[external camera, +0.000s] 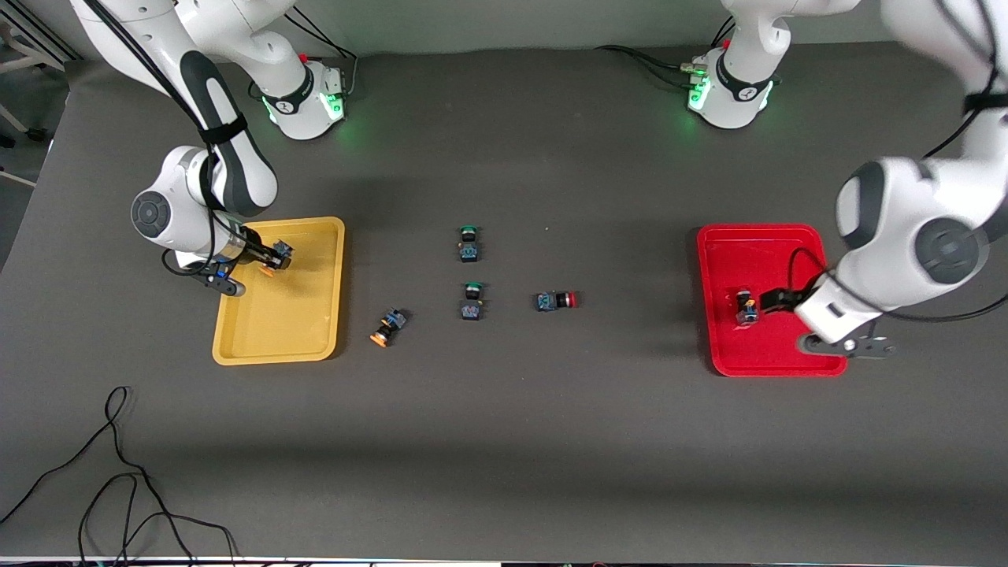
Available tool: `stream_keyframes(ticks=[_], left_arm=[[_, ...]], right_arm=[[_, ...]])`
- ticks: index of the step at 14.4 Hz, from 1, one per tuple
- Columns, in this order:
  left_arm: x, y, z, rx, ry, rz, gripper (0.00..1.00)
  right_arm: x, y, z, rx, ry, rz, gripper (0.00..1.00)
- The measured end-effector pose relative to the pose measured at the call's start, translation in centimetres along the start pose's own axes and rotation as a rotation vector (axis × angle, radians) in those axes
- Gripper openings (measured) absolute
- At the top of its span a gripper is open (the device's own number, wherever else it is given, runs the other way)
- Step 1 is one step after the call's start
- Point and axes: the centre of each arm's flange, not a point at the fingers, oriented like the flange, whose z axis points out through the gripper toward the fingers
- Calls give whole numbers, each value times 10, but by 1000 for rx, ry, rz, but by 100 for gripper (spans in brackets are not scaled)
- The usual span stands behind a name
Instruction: Place red and yellow buttons in trays
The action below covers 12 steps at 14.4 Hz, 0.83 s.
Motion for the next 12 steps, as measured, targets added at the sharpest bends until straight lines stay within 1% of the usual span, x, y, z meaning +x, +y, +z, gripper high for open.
stream_keyframes(ticks=[2, 4, 5, 7, 8, 9, 12], left_arm=[[-1, 18, -29, -14, 23, 5, 100], [1, 55, -37, -27, 40, -21, 100], [1, 81, -39, -32, 50, -24, 100], [2, 138, -39, -46, 86, -22, 100], [1, 166, -33, -54, 97, -39, 100], [-1, 194, -24, -60, 98, -60, 100], [-10, 265, 8, -76, 106, -96, 100]], right_arm=[[0, 1, 2, -3, -2, 1, 43], [0, 1, 2, -3, -2, 2, 59], [1, 0, 1, -2, -1, 3, 69], [2, -1, 0, 0, 3, 2, 87], [4, -2, -3, 4, 8, 1, 98], [6, -5, -7, 12, 16, -2, 100], [16, -25, -41, 57, 29, -20, 100]])
